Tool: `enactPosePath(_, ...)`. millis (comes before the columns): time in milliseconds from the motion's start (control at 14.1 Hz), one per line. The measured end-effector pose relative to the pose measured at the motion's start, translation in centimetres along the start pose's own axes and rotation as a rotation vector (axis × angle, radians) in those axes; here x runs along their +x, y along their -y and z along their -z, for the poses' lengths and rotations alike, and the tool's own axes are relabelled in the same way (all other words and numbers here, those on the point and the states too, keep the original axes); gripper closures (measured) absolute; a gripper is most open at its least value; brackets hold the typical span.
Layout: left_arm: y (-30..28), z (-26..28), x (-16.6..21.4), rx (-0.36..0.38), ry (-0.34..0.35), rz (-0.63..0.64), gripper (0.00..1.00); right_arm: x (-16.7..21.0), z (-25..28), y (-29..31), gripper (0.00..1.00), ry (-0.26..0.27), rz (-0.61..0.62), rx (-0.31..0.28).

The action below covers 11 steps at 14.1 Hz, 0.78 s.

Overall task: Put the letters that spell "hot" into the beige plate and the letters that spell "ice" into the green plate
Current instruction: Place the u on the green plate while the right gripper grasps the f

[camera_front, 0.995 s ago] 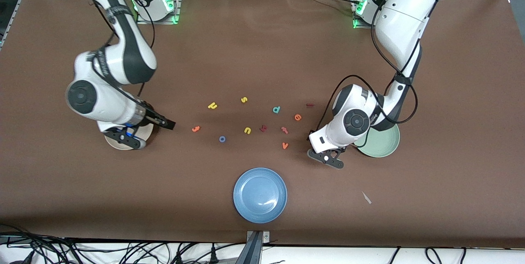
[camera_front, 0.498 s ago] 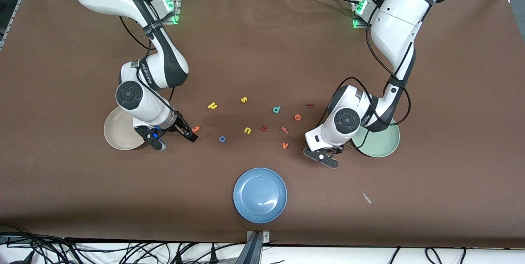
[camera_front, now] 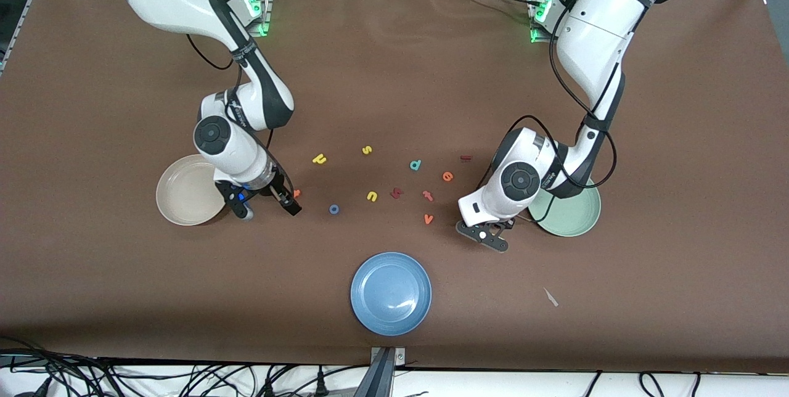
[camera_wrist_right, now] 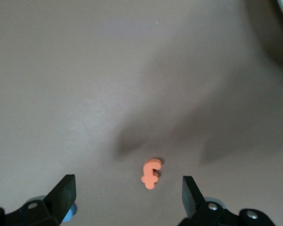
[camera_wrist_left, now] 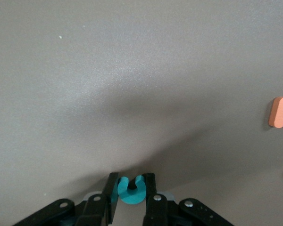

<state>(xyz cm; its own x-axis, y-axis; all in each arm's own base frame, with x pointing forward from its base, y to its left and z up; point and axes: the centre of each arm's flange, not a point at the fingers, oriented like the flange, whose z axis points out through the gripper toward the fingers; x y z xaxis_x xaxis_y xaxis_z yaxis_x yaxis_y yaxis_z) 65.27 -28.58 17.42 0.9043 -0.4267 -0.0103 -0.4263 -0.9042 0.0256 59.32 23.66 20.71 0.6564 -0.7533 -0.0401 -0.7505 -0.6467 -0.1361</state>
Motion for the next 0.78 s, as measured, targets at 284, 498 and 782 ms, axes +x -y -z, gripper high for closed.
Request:
enactPosePath(284,0.3,1.5,-0.4,0.005,0.066,0.004,0.76,-0.4,-0.9,-0.5,0.0,0.009,-0.028,-0.024)
enactPosePath(498,1.9,6.9,-1.2,0.03,0.146,0.026,0.76,-0.3,-1.4,-1.2,0.0,0.027,-0.034,-0.072)
enactPosePath(782,9.5,8.3,-3.6,0.033,0.221,0.131,0.76,-0.2,-2.0,-1.4,0.0,0.036,-0.054,-0.094)
